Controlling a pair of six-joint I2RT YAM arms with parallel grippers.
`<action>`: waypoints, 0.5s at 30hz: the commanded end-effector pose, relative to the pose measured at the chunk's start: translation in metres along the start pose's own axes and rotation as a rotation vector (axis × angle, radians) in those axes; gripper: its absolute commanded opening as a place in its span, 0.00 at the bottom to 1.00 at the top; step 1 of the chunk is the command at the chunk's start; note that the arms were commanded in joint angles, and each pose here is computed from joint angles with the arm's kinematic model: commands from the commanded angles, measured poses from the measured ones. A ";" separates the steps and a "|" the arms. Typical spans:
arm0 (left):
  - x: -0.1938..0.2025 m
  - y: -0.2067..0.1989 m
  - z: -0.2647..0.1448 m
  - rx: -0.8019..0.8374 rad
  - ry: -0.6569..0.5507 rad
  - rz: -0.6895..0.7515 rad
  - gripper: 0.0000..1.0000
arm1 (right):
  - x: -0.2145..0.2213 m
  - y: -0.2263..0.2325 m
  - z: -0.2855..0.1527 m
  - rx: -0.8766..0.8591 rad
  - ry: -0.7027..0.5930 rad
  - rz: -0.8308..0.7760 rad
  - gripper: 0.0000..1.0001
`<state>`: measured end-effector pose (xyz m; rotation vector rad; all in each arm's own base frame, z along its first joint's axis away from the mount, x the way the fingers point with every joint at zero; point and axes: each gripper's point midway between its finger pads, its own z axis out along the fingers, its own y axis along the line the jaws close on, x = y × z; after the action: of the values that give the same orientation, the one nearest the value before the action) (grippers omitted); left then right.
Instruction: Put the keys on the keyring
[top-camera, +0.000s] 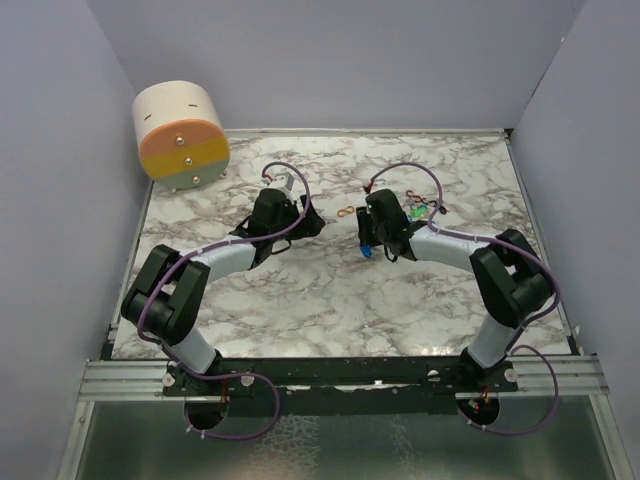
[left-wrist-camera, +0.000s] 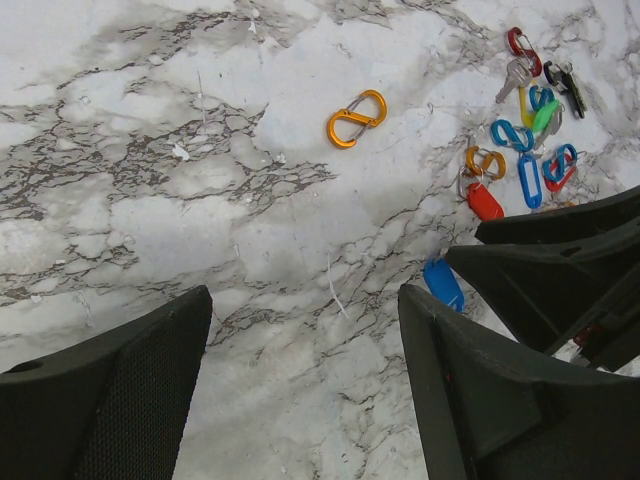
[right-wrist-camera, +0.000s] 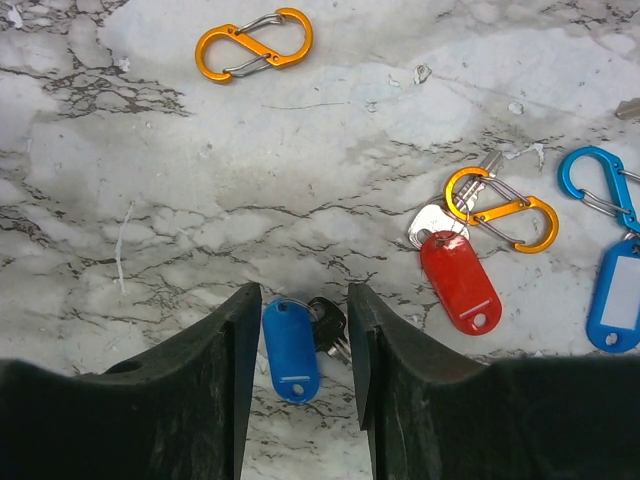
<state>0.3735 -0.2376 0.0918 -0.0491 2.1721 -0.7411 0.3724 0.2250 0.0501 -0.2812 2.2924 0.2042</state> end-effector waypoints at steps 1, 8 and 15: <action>-0.011 -0.008 -0.004 0.037 -0.032 0.000 0.77 | 0.008 0.003 0.011 -0.067 0.011 0.001 0.40; -0.010 -0.007 -0.003 0.033 -0.030 0.001 0.77 | 0.013 0.005 0.014 -0.106 0.023 0.005 0.40; -0.010 -0.007 -0.002 0.031 -0.029 0.002 0.77 | 0.019 0.006 0.014 -0.121 0.036 0.009 0.33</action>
<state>0.3736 -0.2376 0.0919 -0.0487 2.1717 -0.7410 0.3693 0.2267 0.0319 -0.3211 2.3272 0.3039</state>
